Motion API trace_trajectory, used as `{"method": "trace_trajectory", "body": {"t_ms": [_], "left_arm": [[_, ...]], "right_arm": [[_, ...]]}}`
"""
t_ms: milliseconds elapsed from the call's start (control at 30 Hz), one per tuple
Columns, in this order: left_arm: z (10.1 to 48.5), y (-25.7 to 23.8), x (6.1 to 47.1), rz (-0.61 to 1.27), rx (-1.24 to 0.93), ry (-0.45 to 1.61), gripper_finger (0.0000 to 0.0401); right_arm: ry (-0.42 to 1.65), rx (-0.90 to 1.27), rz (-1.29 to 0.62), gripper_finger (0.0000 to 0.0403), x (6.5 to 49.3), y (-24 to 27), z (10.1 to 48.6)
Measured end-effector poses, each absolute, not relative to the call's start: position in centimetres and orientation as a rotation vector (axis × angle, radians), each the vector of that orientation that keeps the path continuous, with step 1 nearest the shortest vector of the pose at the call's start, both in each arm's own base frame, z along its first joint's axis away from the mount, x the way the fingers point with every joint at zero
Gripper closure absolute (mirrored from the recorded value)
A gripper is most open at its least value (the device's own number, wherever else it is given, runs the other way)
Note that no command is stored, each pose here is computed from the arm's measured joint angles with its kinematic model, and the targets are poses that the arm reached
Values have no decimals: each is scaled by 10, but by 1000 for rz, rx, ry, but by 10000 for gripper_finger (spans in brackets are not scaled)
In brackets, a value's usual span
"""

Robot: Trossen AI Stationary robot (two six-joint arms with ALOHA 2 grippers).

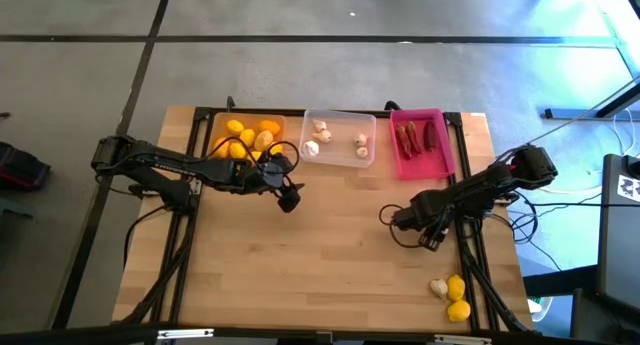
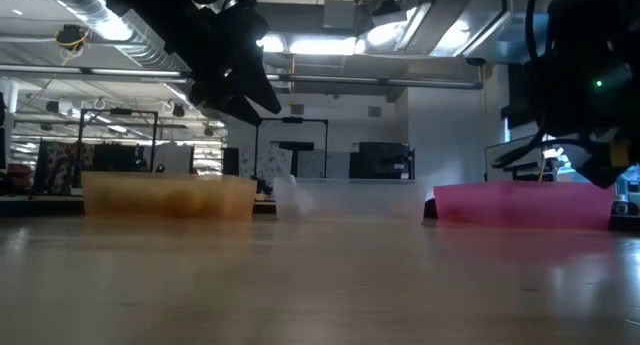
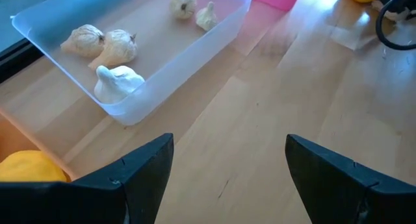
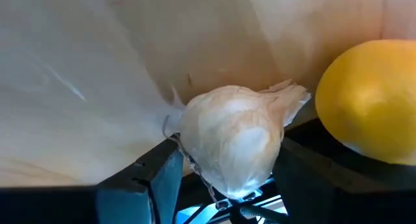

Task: Sort produce into baskets
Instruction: Put the white garlic into the transparent bin

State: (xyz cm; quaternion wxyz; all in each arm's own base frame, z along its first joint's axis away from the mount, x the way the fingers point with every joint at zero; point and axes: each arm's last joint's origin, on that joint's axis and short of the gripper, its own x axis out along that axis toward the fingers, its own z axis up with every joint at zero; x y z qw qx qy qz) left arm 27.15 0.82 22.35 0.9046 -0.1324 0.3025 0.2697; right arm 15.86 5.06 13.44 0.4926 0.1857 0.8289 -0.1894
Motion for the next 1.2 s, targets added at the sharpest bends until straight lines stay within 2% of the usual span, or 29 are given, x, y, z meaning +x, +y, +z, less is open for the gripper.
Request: {"method": "trace_trajectory", "body": {"t_ms": [133,367,467,633,800,967,1200], "left_arm": [[224,8,272,554,-275,613,109],[225,8,273,553,-277,605,109],[225,8,273,553,-277,605,109],[225,8,273,553,-277,605,109],[225,8,273,562,-306,597,109],[225,8,273,561,-306,601,109],[225,7,273,563,-323,594,109]], "right_arm": [[2001,423,-452,198,158,50,133],[1994,394,-425,254,159,50,134],[1976,371,-423,266,163,50,137],[1946,334,-388,267,174,53,153],[1821,281,-338,266,191,55,179],[1643,114,-390,265,206,53,197],[1467,-127,-455,265,219,42,201]]}}
